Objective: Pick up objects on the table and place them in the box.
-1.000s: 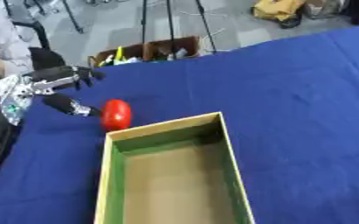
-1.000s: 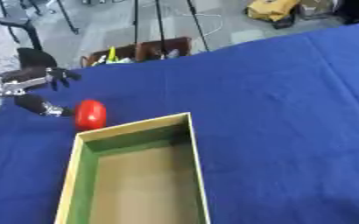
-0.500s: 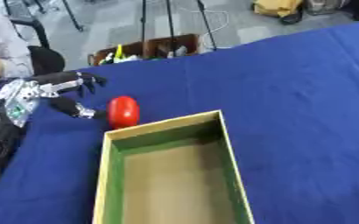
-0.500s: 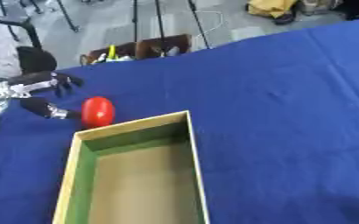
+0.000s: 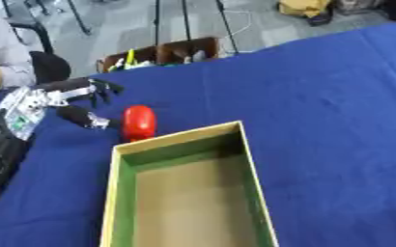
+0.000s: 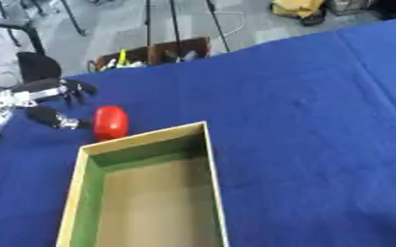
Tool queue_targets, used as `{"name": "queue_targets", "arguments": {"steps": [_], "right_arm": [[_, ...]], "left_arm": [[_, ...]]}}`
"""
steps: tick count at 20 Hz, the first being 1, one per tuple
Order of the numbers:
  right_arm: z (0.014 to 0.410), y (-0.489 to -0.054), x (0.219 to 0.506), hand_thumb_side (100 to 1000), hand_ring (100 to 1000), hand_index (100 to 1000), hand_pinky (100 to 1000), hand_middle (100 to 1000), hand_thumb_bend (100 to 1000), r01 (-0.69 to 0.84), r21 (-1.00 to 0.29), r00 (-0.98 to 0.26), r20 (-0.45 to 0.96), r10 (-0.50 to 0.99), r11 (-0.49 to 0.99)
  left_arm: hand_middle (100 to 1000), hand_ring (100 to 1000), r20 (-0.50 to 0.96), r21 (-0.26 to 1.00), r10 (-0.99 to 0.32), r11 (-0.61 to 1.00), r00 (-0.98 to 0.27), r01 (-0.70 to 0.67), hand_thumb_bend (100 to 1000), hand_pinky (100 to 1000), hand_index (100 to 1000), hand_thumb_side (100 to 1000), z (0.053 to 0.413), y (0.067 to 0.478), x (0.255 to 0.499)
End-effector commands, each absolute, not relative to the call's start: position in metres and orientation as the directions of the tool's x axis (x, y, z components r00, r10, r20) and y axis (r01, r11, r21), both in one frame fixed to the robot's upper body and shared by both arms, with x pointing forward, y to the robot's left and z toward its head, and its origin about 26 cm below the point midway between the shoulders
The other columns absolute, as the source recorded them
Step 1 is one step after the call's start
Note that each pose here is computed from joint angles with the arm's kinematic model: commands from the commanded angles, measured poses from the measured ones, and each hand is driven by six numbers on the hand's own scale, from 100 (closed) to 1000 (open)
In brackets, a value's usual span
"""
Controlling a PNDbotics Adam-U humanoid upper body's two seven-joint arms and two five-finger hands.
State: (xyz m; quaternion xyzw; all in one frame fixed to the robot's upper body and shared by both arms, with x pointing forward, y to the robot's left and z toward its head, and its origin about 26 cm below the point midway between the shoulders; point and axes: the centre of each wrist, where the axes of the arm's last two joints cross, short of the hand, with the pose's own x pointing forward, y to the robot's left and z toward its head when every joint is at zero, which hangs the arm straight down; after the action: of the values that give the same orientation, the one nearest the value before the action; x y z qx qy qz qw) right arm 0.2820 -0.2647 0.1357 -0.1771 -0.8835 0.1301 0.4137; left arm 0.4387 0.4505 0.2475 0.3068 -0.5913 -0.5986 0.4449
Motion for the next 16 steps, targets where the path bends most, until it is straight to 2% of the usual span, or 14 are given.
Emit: {"name": "queue_targets", "arguments": {"steps": [1, 3, 5, 11, 16], "right_arm": [[0.143, -0.266, 0.280, 773, 406, 599, 265, 371, 297, 0.213, -0.384, -0.609, 0.667, 0.429, 0.899], [0.143, -0.267, 0.280, 773, 406, 599, 265, 371, 297, 0.213, -0.383, -0.609, 0.668, 0.429, 0.899], [0.143, -0.268, 0.279, 766, 406, 599, 266, 371, 298, 0.214, -0.384, -0.605, 0.669, 0.431, 0.898], [0.143, -0.270, 0.279, 762, 406, 599, 266, 371, 297, 0.213, -0.378, -0.597, 0.679, 0.427, 0.901], [0.144, -0.270, 0.280, 761, 406, 598, 265, 370, 298, 0.211, -0.377, -0.598, 0.680, 0.425, 0.902]], "left_arm": [[871, 778, -0.058, 0.917, -0.749, -0.301, -0.660, 0.261, 482, 638, 988, 603, 0.280, 0.467, 0.427], [871, 778, -0.060, 0.918, -0.750, -0.301, -0.659, 0.260, 482, 638, 988, 603, 0.281, 0.468, 0.426], [888, 795, -0.071, 0.914, -0.753, -0.312, -0.655, 0.258, 437, 663, 991, 576, 0.284, 0.470, 0.425], [887, 793, -0.075, 0.899, -0.744, -0.339, -0.664, 0.279, 441, 664, 987, 586, 0.278, 0.466, 0.426], [899, 806, -0.064, 0.873, -0.728, -0.372, -0.682, 0.315, 573, 687, 1000, 642, 0.263, 0.457, 0.430]]}}
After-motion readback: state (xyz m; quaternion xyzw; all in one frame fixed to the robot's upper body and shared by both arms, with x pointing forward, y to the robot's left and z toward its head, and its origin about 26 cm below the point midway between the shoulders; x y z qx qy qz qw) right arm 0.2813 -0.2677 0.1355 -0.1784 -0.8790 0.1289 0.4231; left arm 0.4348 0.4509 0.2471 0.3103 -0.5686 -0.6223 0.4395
